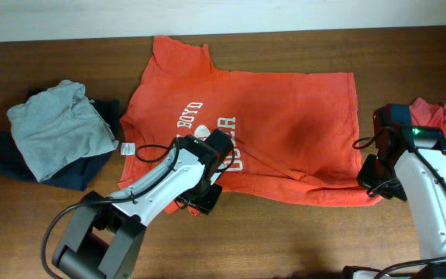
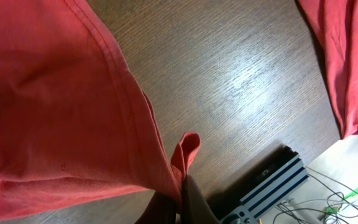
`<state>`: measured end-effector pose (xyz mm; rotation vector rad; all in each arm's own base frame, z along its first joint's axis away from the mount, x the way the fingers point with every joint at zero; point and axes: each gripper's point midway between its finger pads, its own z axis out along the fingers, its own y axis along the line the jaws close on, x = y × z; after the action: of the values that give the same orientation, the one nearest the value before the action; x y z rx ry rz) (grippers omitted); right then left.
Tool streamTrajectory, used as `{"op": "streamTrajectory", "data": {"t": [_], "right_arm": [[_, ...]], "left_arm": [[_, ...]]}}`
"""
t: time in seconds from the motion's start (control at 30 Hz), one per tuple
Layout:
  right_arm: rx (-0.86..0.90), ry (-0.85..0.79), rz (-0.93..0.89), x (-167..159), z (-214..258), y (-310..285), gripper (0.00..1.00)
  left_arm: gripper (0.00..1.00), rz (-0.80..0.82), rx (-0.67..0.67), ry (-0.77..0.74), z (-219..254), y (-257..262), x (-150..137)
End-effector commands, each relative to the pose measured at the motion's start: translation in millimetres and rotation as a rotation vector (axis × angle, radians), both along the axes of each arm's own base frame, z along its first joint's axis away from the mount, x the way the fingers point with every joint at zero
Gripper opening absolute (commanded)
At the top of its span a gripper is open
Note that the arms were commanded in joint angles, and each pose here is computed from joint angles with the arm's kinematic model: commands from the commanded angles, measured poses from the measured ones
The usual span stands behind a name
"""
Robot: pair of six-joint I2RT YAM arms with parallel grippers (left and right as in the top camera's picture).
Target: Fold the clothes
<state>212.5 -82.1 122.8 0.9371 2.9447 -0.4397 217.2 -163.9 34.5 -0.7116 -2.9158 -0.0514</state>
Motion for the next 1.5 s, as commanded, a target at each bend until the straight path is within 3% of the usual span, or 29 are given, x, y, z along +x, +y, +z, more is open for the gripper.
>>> {"op": "streamTrajectory", "data": {"t": [0.0,0.13,0.37,0.53,0.77,0.87,0.9,0.93,1.0,1.1,1.13,1.37,1.4,1.43,1.47], "right_arm": [[0.004,-0.026,0.001,5.0,4.6,0.4,0.04],[0.01,-0.028,0.001,5.4,4.3,1.3,0.04],[0.005,-0.051,0.0,10.9,4.5,0.0,0.04],[0.003,-0.064,0.0,13.9,4.6,-0.4,0.04],[-0.004,-0.03,0.0,6.1,5.0,-1.3,0.04],[-0.005,-0.018,0.0,3.1,5.1,-1.3,0.04],[-0.005,-0.016,0.0,2.7,5.1,-1.2,0.05],[-0.004,-0.012,0.0,1.7,5.1,-1.1,0.04],[-0.003,-0.005,0.0,0.0,5.1,-0.8,0.06],[-0.006,-0.002,0.0,-0.8,5.3,-1.3,0.08],[-0.012,-0.001,0.0,-0.9,5.6,-2.2,0.09],[-0.018,-0.003,0.0,-0.2,5.9,-3.3,0.2],[-0.018,-0.004,0.0,0.0,5.9,-3.3,0.19],[-0.018,-0.008,0.0,0.8,5.8,-3.3,0.15],[-0.012,-0.013,0.0,2.0,5.5,-2.5,0.08]], "left_arm": [[0.33,-0.012,-0.024,-0.03,-4.1,-1.1,1.6],[0.0,-0.013,-0.017,-0.044,-5.6,0.2,4.2],[0.0,-0.012,0.149,0.202,54.6,32.5,-42.8],[0.0,0.019,0.106,0.313,86.3,23.8,-61.1],[0.0,0.059,0.021,0.402,94.5,8.4,-76.6],[0.02,0.068,-0.003,0.419,95.7,4.0,-79.1],[0.08,0.067,-0.002,0.418,95.6,4.3,-78.9],[0.23,0.066,0.0,0.416,95.5,4.6,-78.7],[0.43,0.052,0.035,0.386,93.2,11.0,-73.9],[0.67,0.059,0.097,0.325,89.0,20.7,-63.8],[0.71,0.074,0.113,0.297,86.9,22.5,-58.7],[0.75,0.264,0.209,0.023,63.0,44.1,-2.1],[0.73,0.295,0.192,-0.006,59.3,45.3,7.6],[0.64,0.33,0.159,-0.04,55.0,45.8,20.7],[0.48,0.373,0.129,-0.079,51.5,48.1,35.7]]}}
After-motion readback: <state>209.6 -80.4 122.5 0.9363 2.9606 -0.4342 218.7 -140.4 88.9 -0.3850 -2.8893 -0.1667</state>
